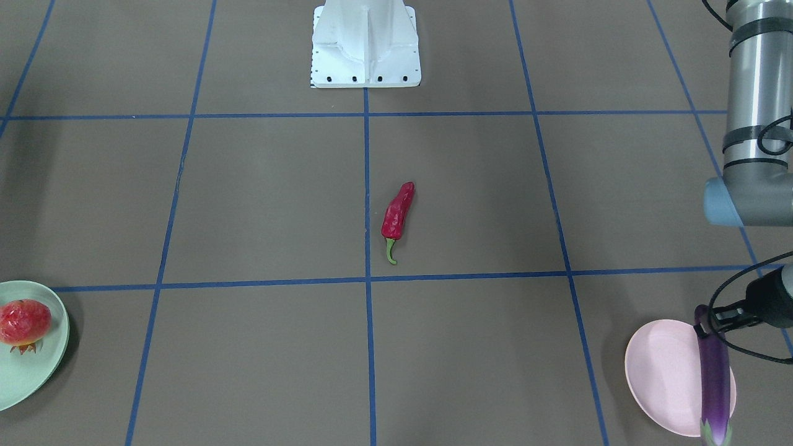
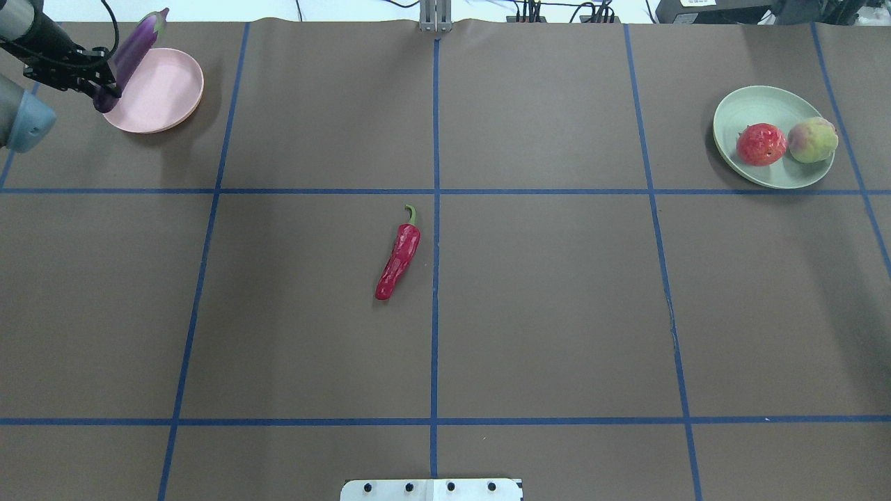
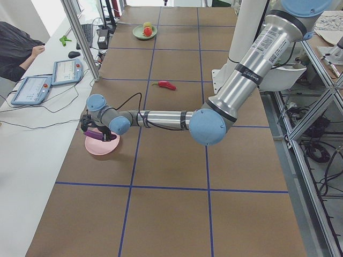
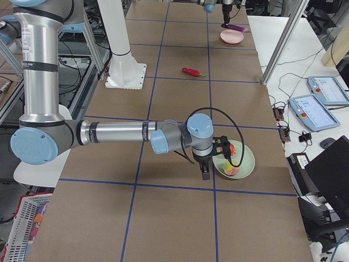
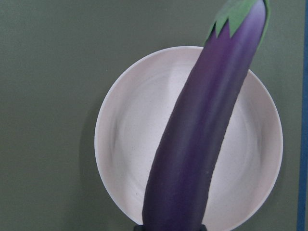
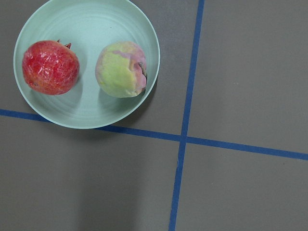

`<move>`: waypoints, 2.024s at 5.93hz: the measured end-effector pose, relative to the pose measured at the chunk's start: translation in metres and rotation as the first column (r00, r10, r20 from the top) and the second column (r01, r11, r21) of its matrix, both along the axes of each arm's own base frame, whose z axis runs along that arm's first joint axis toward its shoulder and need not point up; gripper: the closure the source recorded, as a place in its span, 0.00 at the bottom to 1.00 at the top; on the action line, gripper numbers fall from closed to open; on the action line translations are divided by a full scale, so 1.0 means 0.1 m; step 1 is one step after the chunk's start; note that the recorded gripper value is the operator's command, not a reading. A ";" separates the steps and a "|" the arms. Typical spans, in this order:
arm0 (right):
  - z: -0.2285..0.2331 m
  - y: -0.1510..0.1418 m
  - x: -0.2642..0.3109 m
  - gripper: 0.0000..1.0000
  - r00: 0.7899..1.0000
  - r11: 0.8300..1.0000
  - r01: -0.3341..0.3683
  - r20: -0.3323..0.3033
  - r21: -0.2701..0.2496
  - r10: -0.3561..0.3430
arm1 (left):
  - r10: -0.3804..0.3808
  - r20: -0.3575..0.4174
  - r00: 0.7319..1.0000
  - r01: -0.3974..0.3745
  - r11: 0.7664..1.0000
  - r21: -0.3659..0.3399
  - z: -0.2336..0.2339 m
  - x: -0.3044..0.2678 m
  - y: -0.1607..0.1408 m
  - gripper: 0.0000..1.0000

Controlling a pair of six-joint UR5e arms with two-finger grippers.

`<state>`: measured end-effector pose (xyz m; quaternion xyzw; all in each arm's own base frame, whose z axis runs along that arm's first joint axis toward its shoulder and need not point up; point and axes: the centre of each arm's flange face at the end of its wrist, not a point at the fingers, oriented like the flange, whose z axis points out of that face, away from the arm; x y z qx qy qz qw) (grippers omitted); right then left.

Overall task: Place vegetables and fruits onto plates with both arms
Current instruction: 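Carry the eggplant with the left gripper onto the pink plate, release, then move the left gripper back toward the red chili pepper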

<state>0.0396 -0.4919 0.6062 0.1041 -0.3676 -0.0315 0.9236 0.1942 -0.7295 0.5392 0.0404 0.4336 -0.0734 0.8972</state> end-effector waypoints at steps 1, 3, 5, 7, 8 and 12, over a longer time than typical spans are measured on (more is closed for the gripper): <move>-0.01 -0.01 0.00 0.00 1.000 1.000 0.000 0.000 0.001 0.000 | 0.002 -0.005 1.000 -0.002 1.000 0.018 -0.05 0.07 0.01 0.00; -0.01 -0.02 0.00 0.00 1.000 1.000 0.000 0.000 0.001 0.000 | 0.009 -0.029 1.000 -0.006 0.996 0.085 -0.38 0.06 0.08 0.00; -0.01 -0.02 0.00 0.00 1.000 1.000 0.000 0.000 0.000 0.000 | 0.048 -0.081 0.996 -0.032 0.983 0.179 -0.93 0.22 0.25 0.00; -0.01 -0.02 0.00 0.00 1.000 1.000 0.000 0.002 -0.001 0.000 | 0.165 -0.175 0.971 -0.132 0.973 0.187 -1.73 1.31 0.67 0.00; -0.01 -0.02 0.00 0.00 1.000 1.000 -0.001 0.001 -0.001 0.001 | 0.147 -0.202 0.968 -0.120 0.983 0.138 -2.11 1.92 0.91 0.00; 0.00 -0.02 0.00 0.00 1.000 1.000 -0.001 -0.001 -0.003 0.001 | 0.114 0.006 0.993 -0.114 0.987 0.112 -3.53 4.06 2.06 0.07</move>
